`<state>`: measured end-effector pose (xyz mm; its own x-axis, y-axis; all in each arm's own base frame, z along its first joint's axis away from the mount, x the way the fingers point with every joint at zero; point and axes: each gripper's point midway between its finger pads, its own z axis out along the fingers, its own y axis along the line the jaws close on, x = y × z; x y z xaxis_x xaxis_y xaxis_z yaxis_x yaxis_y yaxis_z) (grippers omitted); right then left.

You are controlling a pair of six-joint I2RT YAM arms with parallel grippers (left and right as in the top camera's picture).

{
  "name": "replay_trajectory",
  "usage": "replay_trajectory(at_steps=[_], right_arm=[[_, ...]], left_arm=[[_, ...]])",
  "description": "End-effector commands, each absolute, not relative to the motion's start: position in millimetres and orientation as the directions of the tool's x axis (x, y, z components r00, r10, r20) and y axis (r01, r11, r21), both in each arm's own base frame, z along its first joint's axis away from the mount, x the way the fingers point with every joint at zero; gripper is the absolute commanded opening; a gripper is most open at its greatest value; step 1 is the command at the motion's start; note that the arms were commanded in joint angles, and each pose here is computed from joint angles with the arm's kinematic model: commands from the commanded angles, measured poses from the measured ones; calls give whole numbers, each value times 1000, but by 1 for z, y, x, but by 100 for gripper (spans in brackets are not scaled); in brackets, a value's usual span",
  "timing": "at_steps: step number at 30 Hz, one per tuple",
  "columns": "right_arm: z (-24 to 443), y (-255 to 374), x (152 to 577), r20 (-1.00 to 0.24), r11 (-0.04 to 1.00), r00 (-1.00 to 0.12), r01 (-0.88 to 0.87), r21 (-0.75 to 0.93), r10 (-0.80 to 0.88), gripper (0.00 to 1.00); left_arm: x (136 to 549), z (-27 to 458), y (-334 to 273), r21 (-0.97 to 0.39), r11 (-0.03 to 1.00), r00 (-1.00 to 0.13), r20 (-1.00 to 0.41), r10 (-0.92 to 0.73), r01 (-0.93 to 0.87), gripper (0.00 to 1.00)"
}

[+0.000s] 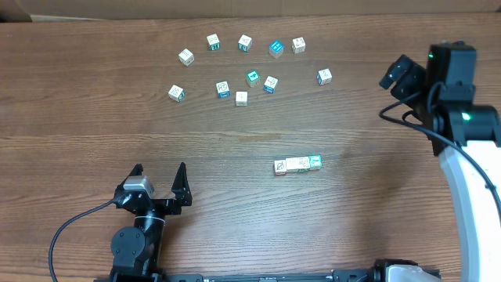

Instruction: Form a horizontal line

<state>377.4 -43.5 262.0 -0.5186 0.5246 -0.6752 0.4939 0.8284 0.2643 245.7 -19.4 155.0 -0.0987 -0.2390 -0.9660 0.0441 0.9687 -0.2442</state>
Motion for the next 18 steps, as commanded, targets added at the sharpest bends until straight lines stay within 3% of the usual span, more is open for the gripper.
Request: replay_trajectory(at_steps=[1,18], right_arm=[[282,-45,368,-706,825,-473,486,289,526,100],[290,-45,364,-717,825,-457,479,299,526,100]], left_arm=[[245,157,-22,-219,974,-89,-973,-213,61,100],[245,157,-22,-219,974,-89,-973,-213,61,100]])
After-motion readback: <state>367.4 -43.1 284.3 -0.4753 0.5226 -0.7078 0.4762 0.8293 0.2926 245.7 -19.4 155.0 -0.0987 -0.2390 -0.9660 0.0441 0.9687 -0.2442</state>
